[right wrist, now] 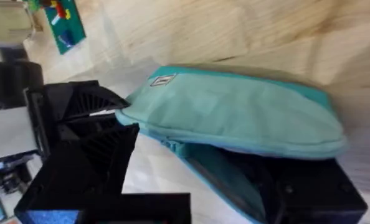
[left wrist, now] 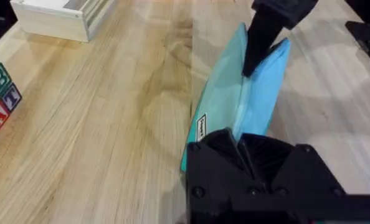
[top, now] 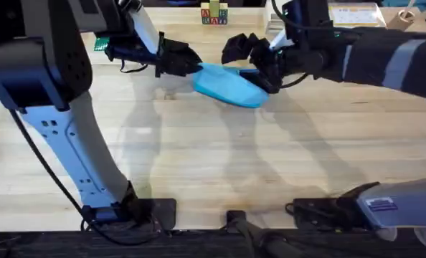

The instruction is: Unzip the bag, pick up the pens from the table one at a time and place them inside, then zip the bag closed.

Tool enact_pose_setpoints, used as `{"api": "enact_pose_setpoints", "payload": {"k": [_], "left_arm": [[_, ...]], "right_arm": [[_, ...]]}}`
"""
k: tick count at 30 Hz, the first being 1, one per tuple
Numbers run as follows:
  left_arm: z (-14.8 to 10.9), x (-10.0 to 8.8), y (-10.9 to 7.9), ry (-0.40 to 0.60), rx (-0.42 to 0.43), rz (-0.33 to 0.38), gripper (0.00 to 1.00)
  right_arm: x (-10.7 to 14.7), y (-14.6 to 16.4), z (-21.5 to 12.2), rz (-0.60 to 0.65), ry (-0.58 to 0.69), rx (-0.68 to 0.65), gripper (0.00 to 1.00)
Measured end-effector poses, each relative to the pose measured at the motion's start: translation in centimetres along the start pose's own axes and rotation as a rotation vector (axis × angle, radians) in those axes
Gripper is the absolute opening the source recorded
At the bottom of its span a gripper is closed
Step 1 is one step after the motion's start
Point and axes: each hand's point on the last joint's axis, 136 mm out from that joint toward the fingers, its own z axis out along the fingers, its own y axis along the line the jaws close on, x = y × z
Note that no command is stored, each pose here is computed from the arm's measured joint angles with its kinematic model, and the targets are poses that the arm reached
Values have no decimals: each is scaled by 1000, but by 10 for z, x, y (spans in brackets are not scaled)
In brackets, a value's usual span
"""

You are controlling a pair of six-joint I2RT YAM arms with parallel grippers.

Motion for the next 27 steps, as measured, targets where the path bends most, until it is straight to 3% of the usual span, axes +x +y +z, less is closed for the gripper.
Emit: {"api": "enact_pose_setpoints", "payload": {"k": [15,27], "left_arm": [[0,0,0,0,0,0,42],[0,0,0,0,0,0,42]], "right_arm": [[1,28,3,17,14,-117,998],[4,31,2,29,30,-130,998]]}}
